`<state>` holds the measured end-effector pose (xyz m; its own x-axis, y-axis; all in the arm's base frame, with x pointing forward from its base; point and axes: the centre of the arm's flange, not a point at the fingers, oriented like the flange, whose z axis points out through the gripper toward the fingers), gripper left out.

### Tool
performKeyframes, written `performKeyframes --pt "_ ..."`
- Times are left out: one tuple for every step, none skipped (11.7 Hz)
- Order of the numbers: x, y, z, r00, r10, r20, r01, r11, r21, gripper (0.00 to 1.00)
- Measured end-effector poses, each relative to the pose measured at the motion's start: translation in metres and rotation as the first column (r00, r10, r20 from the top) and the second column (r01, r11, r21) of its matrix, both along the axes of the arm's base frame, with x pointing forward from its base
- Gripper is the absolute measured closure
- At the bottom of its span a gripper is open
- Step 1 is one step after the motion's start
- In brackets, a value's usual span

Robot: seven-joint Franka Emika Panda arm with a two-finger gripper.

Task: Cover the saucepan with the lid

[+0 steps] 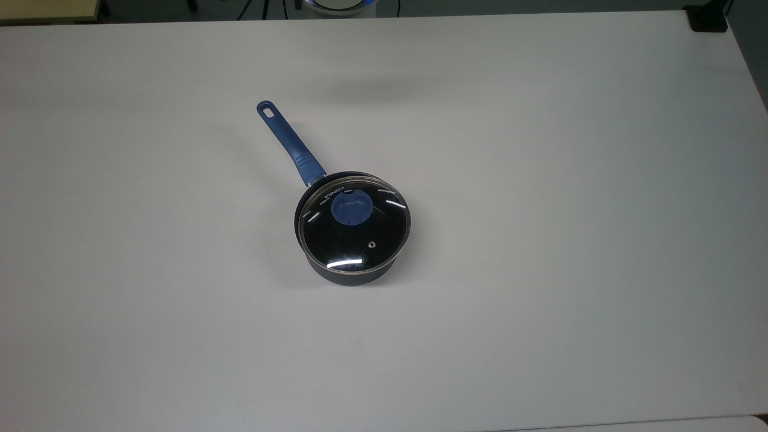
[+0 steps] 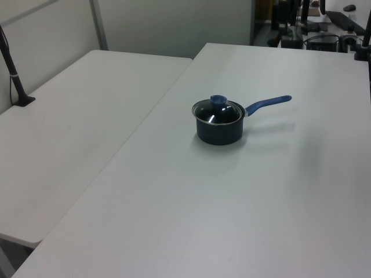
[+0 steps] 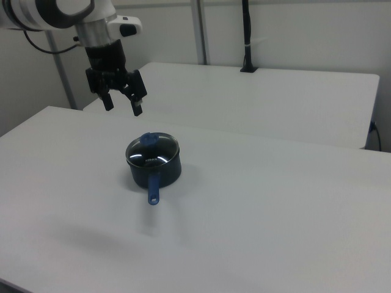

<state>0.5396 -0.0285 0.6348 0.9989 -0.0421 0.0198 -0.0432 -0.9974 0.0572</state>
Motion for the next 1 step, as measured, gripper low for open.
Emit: performKeyframes --pt "0.0004 0.0003 -0.0017 0.999 0.035 -0.005 -0.035 0.999 0.0 0.0"
